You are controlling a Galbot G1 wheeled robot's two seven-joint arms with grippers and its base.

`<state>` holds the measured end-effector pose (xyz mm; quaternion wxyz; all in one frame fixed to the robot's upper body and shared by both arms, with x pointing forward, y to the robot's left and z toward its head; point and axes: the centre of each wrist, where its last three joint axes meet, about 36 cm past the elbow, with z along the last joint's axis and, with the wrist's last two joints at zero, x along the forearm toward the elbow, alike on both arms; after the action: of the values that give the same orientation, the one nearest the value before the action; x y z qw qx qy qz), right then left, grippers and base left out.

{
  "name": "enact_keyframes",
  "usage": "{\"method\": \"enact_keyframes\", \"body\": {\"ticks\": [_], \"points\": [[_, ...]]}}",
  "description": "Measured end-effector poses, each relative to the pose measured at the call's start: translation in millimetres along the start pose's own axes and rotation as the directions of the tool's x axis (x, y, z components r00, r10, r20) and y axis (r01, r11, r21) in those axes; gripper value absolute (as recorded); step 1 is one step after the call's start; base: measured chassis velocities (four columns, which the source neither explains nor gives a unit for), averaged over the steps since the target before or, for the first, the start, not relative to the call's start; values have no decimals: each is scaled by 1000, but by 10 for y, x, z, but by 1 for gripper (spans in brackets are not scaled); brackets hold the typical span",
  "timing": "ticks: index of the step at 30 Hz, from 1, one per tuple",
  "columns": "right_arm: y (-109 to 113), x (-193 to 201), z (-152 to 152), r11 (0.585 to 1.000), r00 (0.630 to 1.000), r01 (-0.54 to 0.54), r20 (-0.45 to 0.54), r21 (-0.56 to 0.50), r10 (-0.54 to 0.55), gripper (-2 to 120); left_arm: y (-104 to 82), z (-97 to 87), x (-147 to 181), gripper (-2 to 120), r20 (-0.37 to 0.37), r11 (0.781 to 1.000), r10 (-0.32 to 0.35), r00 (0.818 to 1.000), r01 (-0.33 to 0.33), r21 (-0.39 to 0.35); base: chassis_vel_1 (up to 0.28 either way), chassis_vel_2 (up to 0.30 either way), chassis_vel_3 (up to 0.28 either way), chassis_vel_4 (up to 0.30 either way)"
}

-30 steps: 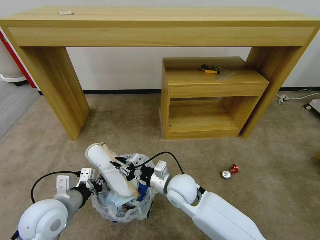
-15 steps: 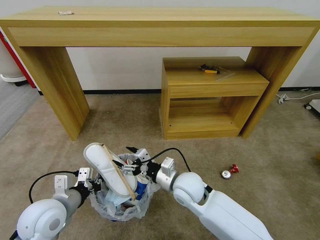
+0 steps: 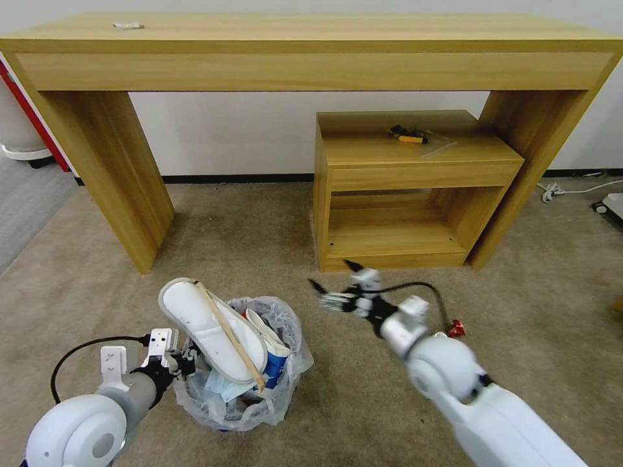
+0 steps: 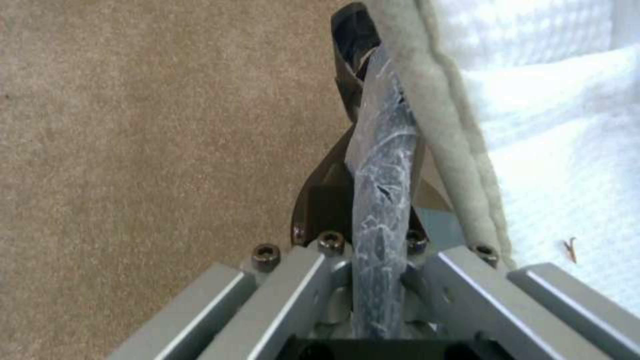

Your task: Pick up the trash bin and place the garbage on the floor into it.

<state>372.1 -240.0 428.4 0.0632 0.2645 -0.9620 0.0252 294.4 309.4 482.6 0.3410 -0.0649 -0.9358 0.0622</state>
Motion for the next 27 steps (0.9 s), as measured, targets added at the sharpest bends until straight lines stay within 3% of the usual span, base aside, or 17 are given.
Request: {"method": "enact_keyframes", "body": {"ticks": [11,27], "points": [[-270,640,240,994,993,-108,-42,4,108,100,-85,41,74,0,8,1000,13,1000,-13,1,-40,-47,55,44],[-522,1125,497,973,971,-232,-64,7,232,100,-126,115,119,0,3,1000,8,1000,-8,5,-256,-249,250,249]]}}
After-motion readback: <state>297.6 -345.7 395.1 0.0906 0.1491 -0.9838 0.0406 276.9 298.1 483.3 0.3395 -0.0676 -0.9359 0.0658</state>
